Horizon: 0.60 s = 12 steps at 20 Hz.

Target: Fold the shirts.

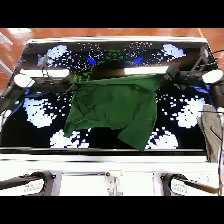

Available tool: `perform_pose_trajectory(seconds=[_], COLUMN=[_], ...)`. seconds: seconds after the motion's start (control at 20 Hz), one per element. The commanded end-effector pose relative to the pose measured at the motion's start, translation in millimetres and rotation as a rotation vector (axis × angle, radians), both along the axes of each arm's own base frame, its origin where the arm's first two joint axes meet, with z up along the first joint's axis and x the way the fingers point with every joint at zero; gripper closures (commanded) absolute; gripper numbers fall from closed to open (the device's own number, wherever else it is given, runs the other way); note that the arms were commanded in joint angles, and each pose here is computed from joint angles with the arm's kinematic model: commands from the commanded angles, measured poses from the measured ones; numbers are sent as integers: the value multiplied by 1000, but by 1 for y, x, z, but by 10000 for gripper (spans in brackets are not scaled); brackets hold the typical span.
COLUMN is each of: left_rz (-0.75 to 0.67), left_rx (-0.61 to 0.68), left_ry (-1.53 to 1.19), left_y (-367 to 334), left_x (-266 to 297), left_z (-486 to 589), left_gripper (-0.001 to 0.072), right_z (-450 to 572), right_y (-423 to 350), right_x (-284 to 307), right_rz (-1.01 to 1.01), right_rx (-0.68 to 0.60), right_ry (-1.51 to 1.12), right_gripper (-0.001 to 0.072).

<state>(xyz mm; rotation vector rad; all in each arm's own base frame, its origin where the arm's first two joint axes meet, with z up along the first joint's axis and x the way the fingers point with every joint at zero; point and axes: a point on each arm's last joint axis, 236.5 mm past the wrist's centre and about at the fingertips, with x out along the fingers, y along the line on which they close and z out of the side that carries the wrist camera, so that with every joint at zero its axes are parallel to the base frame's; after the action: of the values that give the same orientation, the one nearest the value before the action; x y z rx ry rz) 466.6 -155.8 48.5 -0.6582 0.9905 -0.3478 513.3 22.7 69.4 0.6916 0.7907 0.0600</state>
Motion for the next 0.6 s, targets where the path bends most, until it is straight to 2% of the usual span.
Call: perform_pose_trajectory(seconds=[0.0,0.05,0.1,0.15,0.2,0.35,0.45,0.55], left_rz=[49,38,14,-16,-45,-91,-57,-42], left_rx=[-150,-148,-120,-88,-45,98,153,155], left_ry=[171,184,205,256,328,542,538,517], left_y=[-16,-10,5,27,53,136,165,168], left_x=[6,3,-3,-14,-31,-95,-110,-112], left_z=[-43,-43,-42,-39,-39,-31,-23,-25], left_gripper=[454,431,337,151,101,106,106,103], right_z=[-42,-36,-27,-13,0,20,7,-15], right_y=[30,37,40,38,32,-11,-40,-58], right_x=[17,16,15,12,7,-27,-65,-106], right_rz=[-13,9,35,71,108,138,170,217], right_rx=[113,105,90,55,14,-102,-169,-182], right_ry=[55,42,23,-3,-25,14,146,314], right_gripper=[650,646,553,241,74,74,74,74])
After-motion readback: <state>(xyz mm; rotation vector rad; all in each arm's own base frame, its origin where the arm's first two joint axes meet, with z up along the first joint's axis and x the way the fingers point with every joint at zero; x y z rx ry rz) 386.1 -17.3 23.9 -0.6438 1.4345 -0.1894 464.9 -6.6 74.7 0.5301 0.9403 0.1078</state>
